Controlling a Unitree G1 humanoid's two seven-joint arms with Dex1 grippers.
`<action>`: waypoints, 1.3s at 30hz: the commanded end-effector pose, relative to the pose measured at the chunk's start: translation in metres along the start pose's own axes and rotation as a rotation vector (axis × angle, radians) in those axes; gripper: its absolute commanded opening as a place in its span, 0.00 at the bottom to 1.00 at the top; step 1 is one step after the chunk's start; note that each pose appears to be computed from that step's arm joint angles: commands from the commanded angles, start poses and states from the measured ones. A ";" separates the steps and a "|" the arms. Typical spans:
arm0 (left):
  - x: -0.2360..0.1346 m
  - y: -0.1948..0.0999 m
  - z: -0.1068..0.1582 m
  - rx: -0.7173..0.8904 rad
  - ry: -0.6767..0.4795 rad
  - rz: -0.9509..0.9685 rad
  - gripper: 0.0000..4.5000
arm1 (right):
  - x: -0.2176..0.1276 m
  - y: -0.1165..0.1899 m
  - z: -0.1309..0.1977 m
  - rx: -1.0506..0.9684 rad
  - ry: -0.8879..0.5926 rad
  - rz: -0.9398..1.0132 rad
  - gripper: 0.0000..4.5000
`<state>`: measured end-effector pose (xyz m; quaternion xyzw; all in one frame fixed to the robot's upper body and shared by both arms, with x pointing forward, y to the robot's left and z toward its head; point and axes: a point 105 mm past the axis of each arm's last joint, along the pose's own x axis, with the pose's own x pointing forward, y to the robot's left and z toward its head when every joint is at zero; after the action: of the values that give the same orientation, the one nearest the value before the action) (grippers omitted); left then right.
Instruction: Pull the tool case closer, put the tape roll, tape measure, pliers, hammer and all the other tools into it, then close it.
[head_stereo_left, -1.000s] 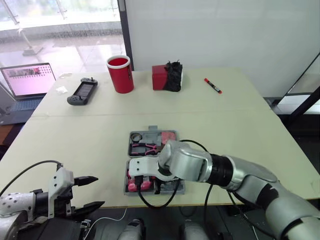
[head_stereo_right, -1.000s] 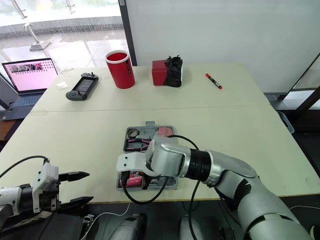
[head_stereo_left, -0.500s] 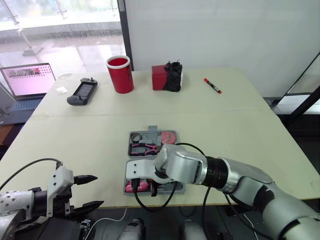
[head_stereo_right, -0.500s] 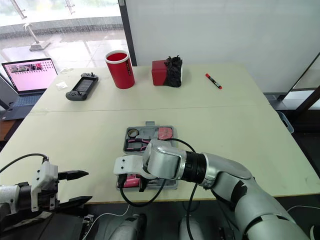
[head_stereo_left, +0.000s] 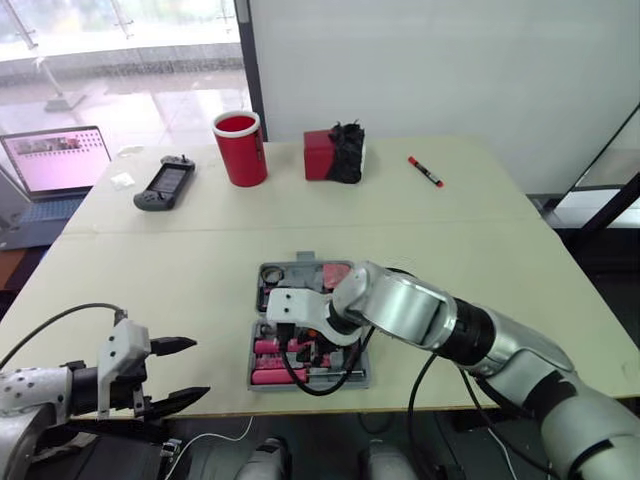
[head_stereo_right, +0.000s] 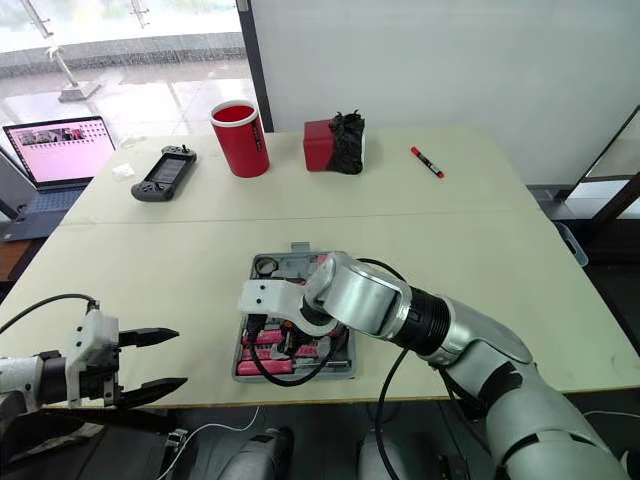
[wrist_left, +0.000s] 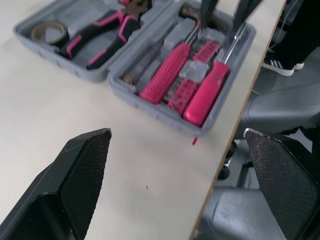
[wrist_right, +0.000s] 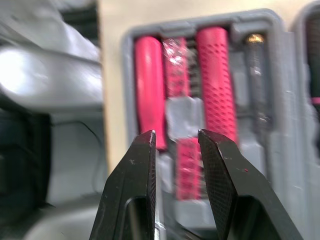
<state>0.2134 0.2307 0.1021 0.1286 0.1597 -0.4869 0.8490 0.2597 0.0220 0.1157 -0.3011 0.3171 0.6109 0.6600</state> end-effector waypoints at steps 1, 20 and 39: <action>0.002 0.001 0.006 0.008 -0.025 -0.011 1.00 | -0.028 -0.015 0.033 -0.018 -0.326 -0.086 0.32; 0.005 0.008 -0.001 0.046 0.011 -0.055 1.00 | 0.029 0.006 -0.038 -0.236 -0.460 0.028 0.01; 0.008 0.034 -0.002 -0.031 -0.064 0.063 1.00 | -0.033 -0.023 -0.045 -0.139 -0.603 -0.132 0.01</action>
<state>0.2402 0.2330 0.0952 0.1084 0.1450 -0.4876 0.8541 0.2710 -0.0194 0.0957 -0.1582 0.0616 0.6674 0.7251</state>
